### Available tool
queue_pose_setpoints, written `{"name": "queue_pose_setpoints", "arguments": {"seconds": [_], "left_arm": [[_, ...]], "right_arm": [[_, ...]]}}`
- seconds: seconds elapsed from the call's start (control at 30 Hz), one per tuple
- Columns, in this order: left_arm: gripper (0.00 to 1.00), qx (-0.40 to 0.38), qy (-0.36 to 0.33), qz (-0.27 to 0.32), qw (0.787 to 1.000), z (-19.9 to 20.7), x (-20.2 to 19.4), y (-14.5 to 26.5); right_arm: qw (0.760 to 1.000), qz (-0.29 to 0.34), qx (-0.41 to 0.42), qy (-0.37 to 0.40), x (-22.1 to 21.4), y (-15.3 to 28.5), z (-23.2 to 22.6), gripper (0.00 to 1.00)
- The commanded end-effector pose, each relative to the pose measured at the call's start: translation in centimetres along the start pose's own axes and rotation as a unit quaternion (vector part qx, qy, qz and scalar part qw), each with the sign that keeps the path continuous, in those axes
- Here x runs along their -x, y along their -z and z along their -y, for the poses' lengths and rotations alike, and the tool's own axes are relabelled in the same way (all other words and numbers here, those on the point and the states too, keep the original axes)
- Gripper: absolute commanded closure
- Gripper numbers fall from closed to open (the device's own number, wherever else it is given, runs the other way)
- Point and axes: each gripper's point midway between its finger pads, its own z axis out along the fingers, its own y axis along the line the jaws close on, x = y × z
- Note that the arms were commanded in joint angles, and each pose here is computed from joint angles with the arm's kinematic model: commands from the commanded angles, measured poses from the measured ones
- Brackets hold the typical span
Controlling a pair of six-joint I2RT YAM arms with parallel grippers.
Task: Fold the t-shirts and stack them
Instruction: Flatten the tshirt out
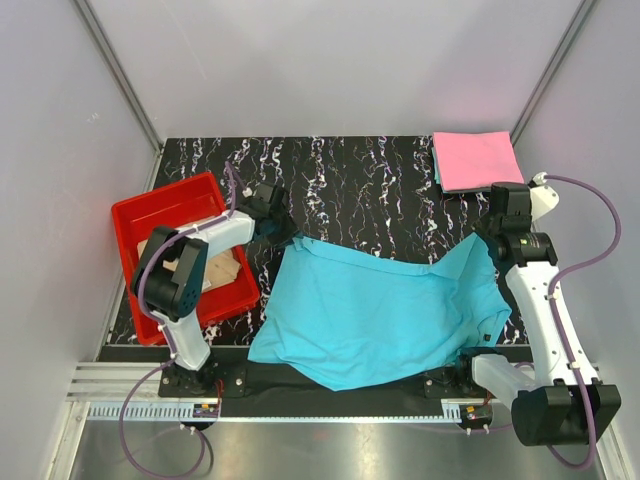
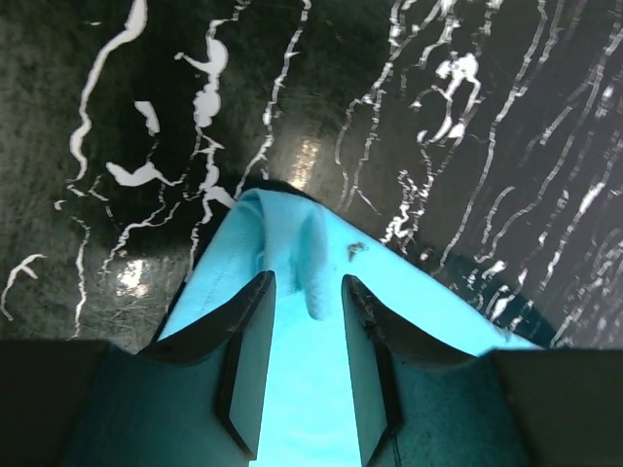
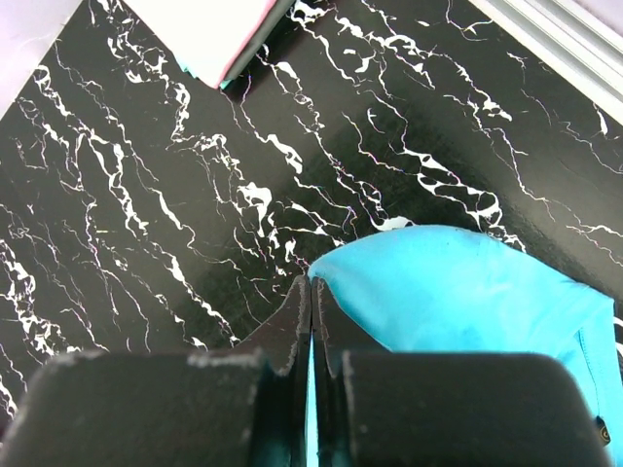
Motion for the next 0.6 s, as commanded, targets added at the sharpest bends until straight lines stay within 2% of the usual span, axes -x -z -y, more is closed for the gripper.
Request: {"name": "queue_pose_setpoints", "arguments": {"seconds": [0.0, 0.13, 0.57], "left_arm": [[0.62, 0.028, 0.001, 0.040, 0.999, 0.0, 1.4, 0.2], [0.68, 0.034, 0.008, 0.047, 0.998, -0.4, 1.5, 0.2], [0.68, 0.041, 0.003, 0.026, 0.999, 0.1, 0.3, -0.7]], "right_arm": [[1.000, 0.018, 0.019, -0.011, 1.0, 0.1, -0.8, 1.00], [1.000, 0.018, 0.021, -0.007, 1.1, 0.1, -1.0, 1.00], [1.000, 0.013, 0.021, -0.010, 0.9, -0.2, -1.2, 1.00]]}}
